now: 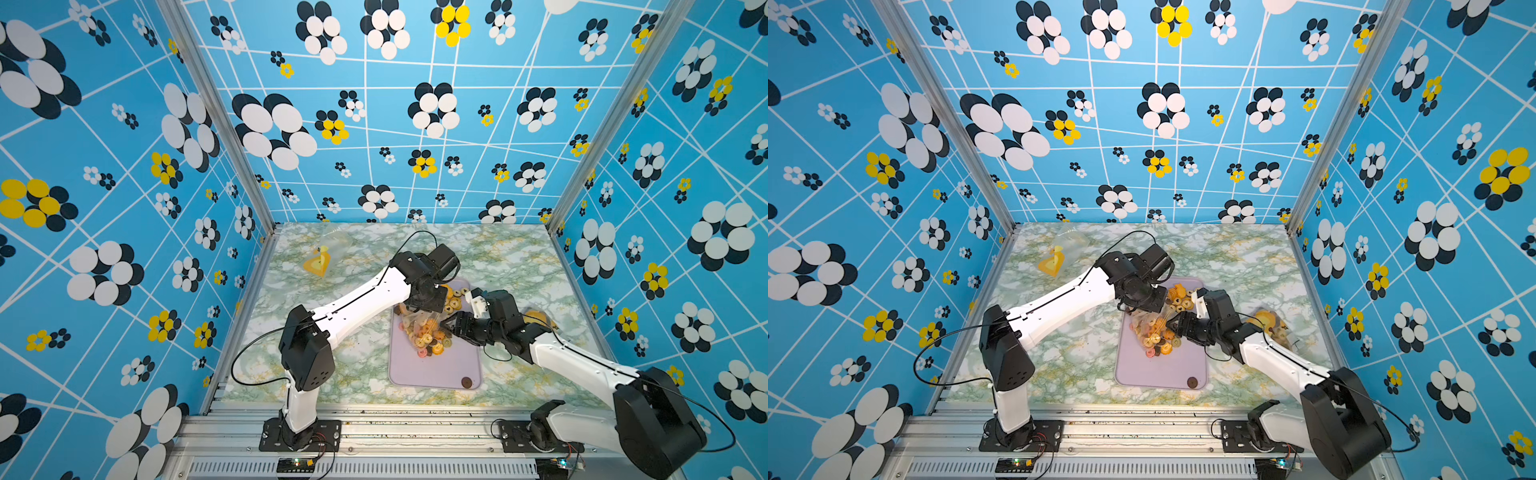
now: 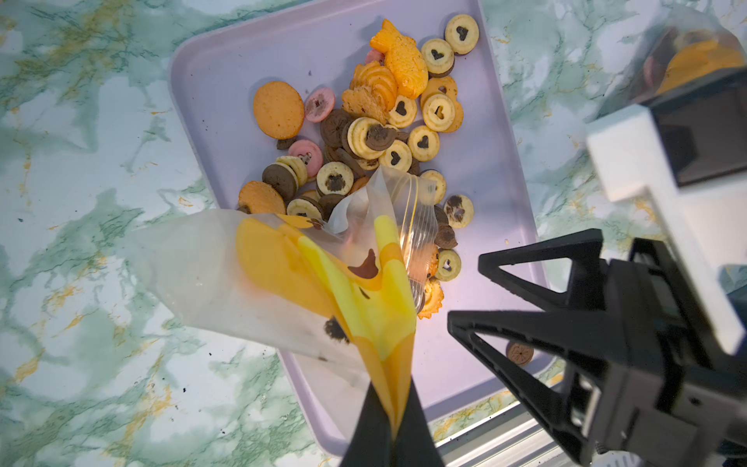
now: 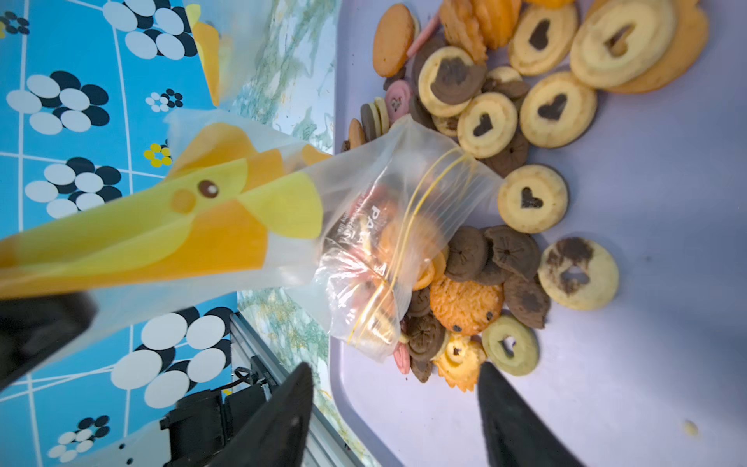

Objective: Pour cookies out of the ziploc bag
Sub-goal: 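Pour the cookies out of the ziploc bag onto the tray.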

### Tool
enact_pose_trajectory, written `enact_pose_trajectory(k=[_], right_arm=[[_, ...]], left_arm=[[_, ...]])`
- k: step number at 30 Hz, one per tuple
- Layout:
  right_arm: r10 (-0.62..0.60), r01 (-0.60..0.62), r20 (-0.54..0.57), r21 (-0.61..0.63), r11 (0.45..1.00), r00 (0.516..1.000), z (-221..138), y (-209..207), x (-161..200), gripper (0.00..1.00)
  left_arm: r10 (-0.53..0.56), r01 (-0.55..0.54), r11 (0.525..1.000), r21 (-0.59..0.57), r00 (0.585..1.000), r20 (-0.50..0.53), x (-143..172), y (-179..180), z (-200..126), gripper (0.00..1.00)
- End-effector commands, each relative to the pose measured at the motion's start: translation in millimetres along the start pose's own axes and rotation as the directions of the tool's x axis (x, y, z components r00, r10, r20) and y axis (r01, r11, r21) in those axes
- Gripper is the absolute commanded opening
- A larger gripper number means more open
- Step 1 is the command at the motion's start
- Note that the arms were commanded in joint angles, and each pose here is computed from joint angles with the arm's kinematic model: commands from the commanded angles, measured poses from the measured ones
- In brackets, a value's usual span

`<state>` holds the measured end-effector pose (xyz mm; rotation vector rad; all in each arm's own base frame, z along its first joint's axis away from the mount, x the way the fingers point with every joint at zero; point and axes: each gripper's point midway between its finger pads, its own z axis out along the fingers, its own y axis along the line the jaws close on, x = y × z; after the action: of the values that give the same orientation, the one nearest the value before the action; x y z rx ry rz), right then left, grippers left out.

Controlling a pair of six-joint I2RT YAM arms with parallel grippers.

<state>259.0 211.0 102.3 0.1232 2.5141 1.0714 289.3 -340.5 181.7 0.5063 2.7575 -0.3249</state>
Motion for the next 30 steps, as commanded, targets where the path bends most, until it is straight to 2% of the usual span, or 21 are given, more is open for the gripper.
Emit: enact_pose_trajectory(k=[1,4,7,12,15,18,22,26,30], right_arm=[[-0.020,0.021,-0.006,0.084,0.996,1.000,-11.0,-15.9,8.9,0.78],[-0.052,0.049,0.024,0.098,0.994,0.998,-21.1,-12.6,4.2,0.88],[-0.082,0.078,0.042,0.105,0.991,0.996,-28.7,-5.6,-3.2,0.93],[-0.123,0.117,0.048,0.113,0.987,0.991,-34.3,12.0,-20.6,0.99],[-0.135,0.128,0.047,0.124,0.984,0.990,-32.5,19.6,-31.3,0.99],[-0.154,0.147,0.044,0.137,0.980,0.987,-29.0,30.5,-41.9,0.99],[-0.243,0.235,0.018,0.196,0.952,0.970,-22.7,53.4,-52.2,0.99],[-0.333,0.333,-0.043,0.264,0.905,0.942,-9.3,74.1,-55.7,0.99],[-0.410,0.423,-0.111,0.323,0.846,0.905,9.3,92.2,-59.8,0.99]], left_arm=[[-0.024,0.025,0.999,0.037,1.000,-0.004,-3.1,0.5,4.3,0.06],[-0.040,0.039,0.997,0.063,0.999,0.016,-7.5,2.2,-1.3,0.21],[-0.061,0.060,0.996,0.066,0.998,0.026,-10.8,11.0,-3.0,0.45],[-0.153,0.141,0.981,0.130,0.984,0.090,-22.5,36.2,-33.5,0.87],[-0.221,0.198,0.966,0.168,0.966,0.133,-26.8,58.8,-49.0,1.00],[-0.316,0.280,0.936,0.214,0.936,0.157,-26.7,88.2,-60.7,0.99],[-0.491,0.430,0.855,0.291,0.853,0.180,-18.3,138.9,-70.5,0.99],[-0.609,0.543,0.775,0.323,0.778,0.156,1.7,181.4,-64.8,1.00],[-0.738,0.647,0.631,0.428,0.671,0.074,20.5,208.2,-46.8,0.99]])
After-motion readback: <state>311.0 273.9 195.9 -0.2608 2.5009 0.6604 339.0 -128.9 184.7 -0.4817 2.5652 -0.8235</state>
